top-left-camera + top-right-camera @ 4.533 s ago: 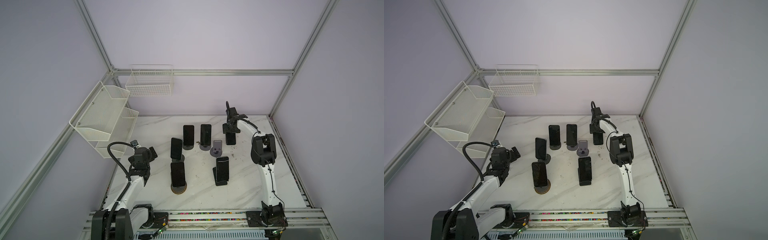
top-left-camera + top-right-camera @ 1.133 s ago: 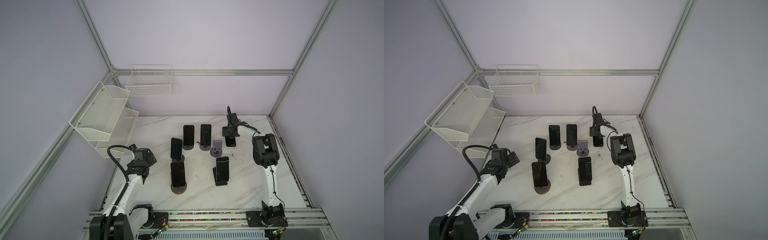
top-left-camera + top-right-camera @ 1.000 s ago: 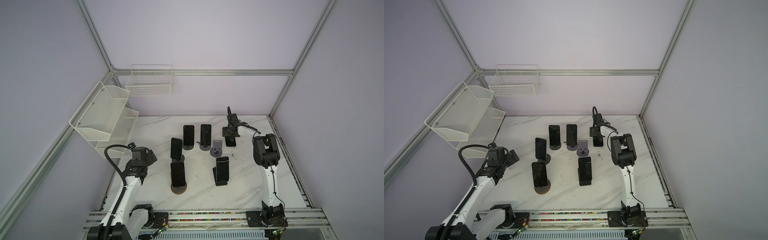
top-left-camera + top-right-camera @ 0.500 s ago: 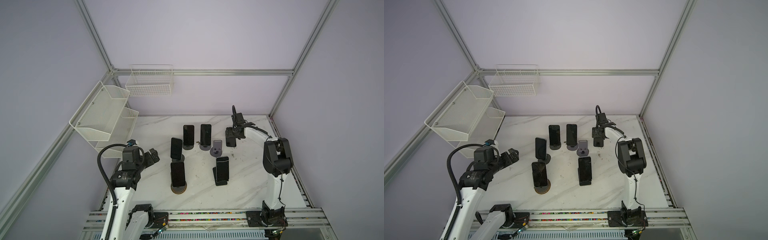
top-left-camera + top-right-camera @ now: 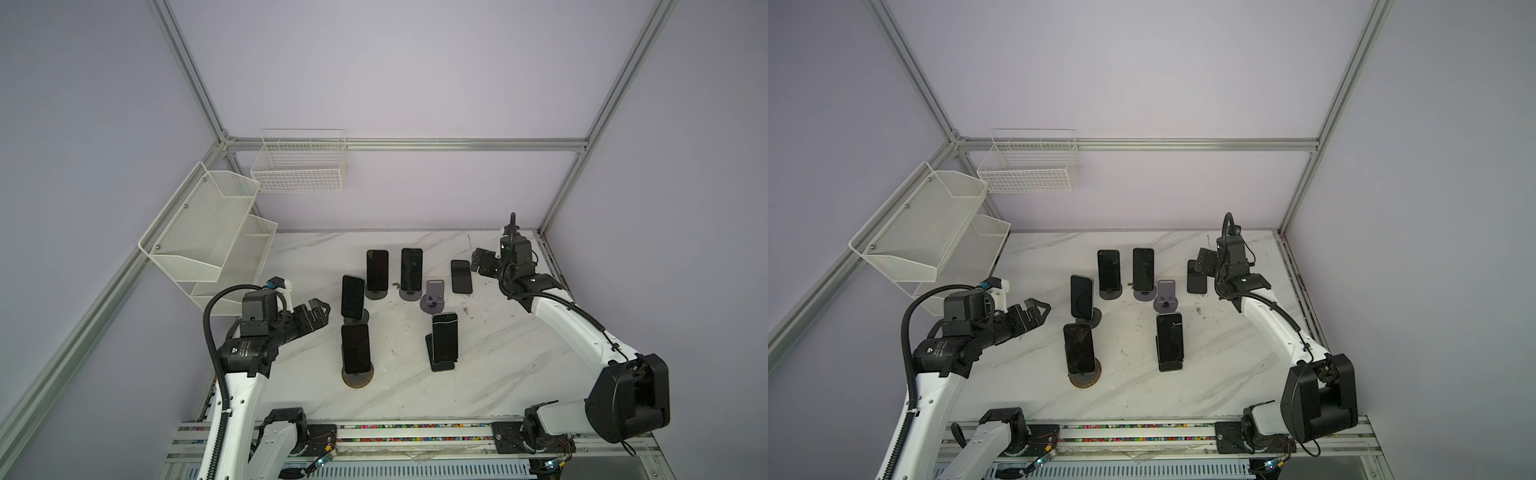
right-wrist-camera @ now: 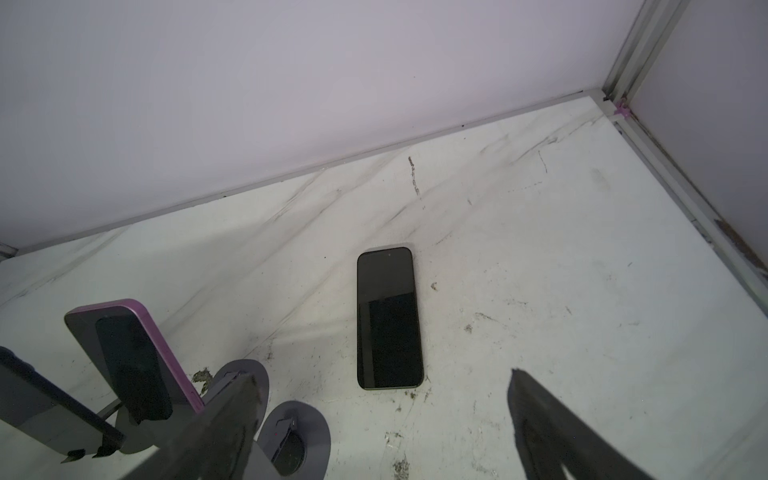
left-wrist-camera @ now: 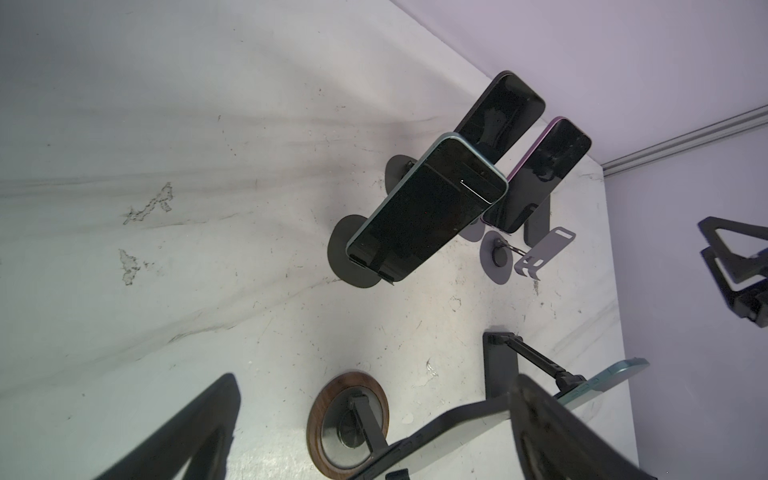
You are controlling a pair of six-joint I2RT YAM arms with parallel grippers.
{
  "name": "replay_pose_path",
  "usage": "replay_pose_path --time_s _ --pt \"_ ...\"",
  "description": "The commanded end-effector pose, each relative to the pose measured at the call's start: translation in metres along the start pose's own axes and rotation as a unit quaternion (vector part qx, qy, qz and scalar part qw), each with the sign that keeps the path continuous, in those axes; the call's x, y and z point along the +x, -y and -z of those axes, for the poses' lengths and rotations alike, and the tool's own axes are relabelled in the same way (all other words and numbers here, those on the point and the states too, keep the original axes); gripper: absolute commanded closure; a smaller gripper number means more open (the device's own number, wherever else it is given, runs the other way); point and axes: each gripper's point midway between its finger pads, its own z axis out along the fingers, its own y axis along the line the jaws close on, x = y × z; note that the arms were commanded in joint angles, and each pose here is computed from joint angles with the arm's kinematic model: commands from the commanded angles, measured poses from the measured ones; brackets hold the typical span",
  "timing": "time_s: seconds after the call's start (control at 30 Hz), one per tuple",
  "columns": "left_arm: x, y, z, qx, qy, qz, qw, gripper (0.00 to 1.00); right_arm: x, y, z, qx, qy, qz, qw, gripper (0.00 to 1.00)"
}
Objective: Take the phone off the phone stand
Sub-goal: 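Open the right gripper and draw it back while the left gripper reaches toward the stands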
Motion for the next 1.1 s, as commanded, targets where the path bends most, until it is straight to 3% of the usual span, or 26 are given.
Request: replay_pose_path --time_s 0.0,0.2,0.37,0.5,0.77,1.07 --pt "-0.041 0.044 0.031 0.064 0.060 -0.047 0.995 0.00 -0.003 0.000 0.016 -0.024 0.062 -0.049 0.997 0.03" --pt "-0.056 0.062 0.029 0.075 0.068 -0.076 0.992 0.01 0.015 0.013 0.043 -0.045 0.141 -0.072 0.986 0.03" --pt "-0.069 0.075 0.021 0.057 0.089 -0.116 0.988 0.00 0.032 0.021 0.040 -0.062 0.181 -0.105 0.976 0.03" --pt "-0.076 0.083 0.005 0.035 0.093 -0.145 0.984 0.00 0.051 0.027 0.041 -0.084 0.240 -0.072 0.965 0.03" --pt "-0.072 0.088 -0.037 0.001 0.060 -0.171 0.983 0.00 0.060 0.006 0.031 -0.120 0.197 -0.022 0.973 0.03" --pt "-0.078 0.099 -0.072 -0.015 0.063 -0.210 0.976 0.00 0.066 0.017 0.030 -0.106 0.208 -0.044 0.971 0.03"
